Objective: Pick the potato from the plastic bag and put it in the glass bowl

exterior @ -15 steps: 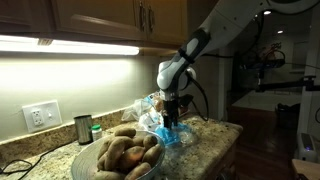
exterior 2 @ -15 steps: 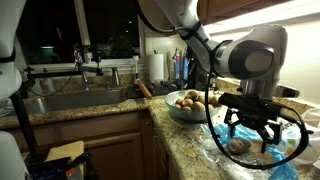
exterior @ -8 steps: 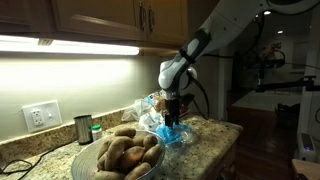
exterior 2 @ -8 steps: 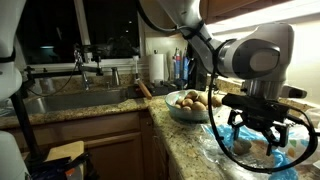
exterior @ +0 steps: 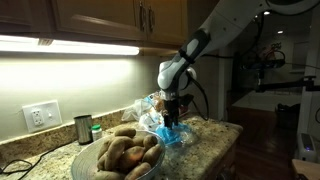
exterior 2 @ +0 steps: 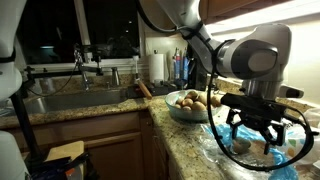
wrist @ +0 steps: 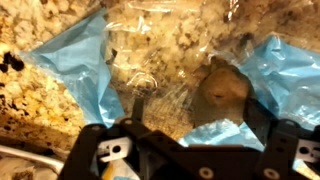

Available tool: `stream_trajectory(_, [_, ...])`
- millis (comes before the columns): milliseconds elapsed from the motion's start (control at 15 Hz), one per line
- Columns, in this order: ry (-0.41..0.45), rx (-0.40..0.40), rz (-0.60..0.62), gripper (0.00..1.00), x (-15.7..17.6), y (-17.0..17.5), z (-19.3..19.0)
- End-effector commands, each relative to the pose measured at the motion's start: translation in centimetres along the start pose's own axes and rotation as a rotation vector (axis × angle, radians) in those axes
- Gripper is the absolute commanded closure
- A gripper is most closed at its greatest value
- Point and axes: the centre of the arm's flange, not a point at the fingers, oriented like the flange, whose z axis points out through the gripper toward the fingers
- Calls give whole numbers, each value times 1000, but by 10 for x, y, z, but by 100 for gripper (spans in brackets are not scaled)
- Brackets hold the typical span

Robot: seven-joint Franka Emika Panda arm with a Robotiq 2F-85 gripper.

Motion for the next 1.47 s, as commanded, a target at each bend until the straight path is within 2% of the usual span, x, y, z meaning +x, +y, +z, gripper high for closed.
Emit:
stream_trajectory(0, [-15,17,-8,0,6,4,4])
stream_trajectory(1400, [-25,33,-27,0,21,-2,14])
